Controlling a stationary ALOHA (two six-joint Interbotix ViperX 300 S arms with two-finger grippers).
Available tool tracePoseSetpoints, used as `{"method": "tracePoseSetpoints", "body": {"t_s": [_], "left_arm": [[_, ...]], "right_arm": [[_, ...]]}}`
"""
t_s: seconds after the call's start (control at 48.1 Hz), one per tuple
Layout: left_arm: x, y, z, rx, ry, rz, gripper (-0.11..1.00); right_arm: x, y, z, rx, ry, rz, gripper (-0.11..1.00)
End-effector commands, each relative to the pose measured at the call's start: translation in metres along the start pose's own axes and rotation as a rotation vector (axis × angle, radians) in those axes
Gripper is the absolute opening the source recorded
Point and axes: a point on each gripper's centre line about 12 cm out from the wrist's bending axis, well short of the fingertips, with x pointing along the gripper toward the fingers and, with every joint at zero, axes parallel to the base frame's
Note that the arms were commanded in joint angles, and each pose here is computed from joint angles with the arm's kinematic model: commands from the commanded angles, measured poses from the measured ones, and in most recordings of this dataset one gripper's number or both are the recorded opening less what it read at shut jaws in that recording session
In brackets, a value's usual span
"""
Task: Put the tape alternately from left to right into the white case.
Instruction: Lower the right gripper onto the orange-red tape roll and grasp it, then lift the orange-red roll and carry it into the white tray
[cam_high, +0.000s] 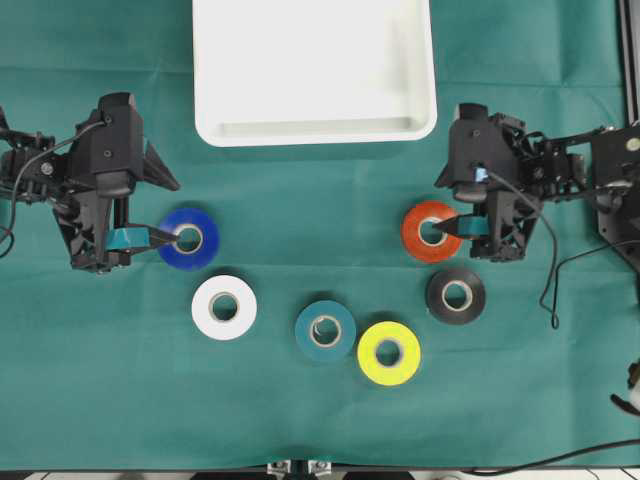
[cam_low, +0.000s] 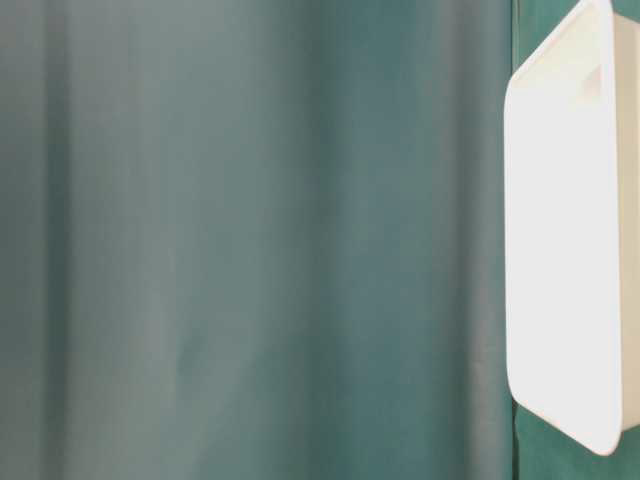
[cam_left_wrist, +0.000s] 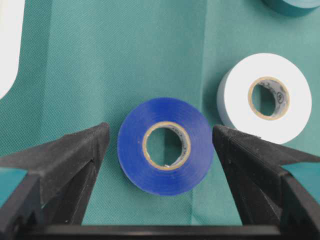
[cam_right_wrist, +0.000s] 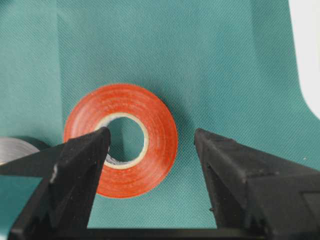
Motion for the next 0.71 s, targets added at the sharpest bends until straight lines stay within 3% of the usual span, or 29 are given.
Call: {"method": "tracePoseSetpoints", "body": {"t_s": [0.0,0.686], "left_arm": [[-0.004,-0.002,0.006,0.002,-0.026,-0.008,0.61],[-0.004,-0.002,0.004,0.004,-0.022,-0.007,0.61]], "right_arm": [[0.003,0.002,0.005,-0.002,-0.013,0.006,0.77],[0.043,-0.004,0.000,-0.011,0.095,-0.040,0.76]]}}
